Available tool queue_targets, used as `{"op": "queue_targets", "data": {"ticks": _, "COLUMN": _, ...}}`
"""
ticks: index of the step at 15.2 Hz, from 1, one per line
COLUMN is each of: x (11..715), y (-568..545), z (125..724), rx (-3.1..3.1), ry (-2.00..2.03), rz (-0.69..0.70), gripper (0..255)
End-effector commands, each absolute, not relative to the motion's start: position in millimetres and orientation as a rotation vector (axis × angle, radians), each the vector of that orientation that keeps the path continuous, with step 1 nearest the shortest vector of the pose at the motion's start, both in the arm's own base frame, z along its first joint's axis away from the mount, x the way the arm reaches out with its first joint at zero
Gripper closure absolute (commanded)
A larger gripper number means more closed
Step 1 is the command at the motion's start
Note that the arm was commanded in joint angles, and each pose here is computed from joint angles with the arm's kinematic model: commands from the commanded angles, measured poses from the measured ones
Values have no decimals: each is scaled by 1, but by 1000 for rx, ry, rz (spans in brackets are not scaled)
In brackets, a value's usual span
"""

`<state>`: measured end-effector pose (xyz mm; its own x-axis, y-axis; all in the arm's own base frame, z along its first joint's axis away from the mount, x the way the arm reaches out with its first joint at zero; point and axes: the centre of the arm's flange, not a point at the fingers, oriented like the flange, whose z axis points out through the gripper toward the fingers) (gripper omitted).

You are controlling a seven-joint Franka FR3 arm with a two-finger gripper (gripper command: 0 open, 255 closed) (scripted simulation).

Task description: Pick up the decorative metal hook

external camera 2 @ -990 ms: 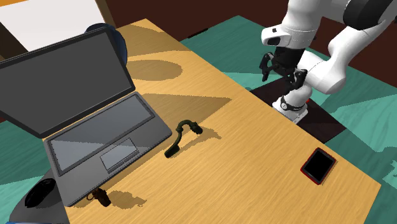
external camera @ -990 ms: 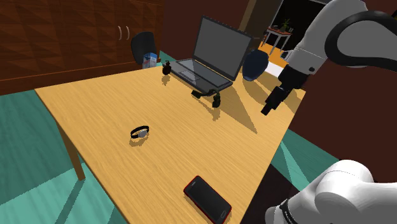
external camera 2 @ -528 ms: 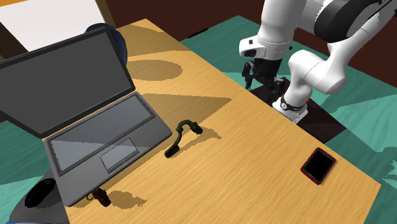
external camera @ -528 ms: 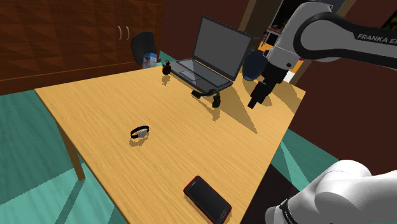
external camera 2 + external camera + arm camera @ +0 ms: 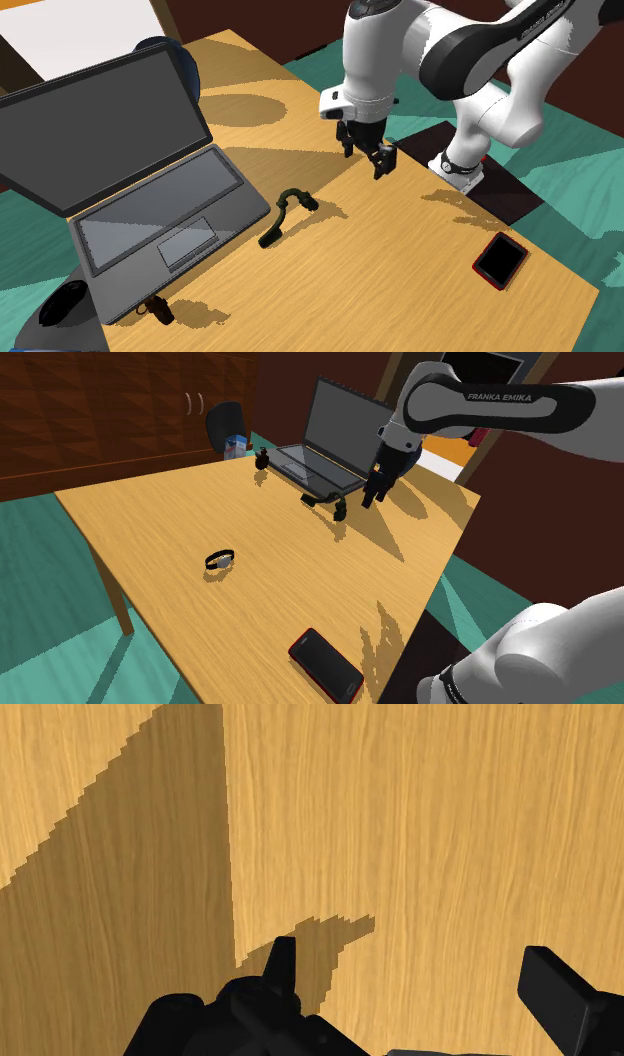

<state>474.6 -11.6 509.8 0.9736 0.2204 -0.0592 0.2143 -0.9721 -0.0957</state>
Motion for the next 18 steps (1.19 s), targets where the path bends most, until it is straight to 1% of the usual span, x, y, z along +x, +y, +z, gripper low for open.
{"op": "queue_targets", "data": {"ticks": 1, "x": 502, "y": -17, "z": 501, "rx": -3031, "ry": -358, "rz": 126, "gripper": 0}}
{"op": "queue_targets", "data": {"ticks": 18, "x": 723, "y": -29, "z": 414, "rx": -3005, "ry": -548, "rz": 279, "gripper": 0}}
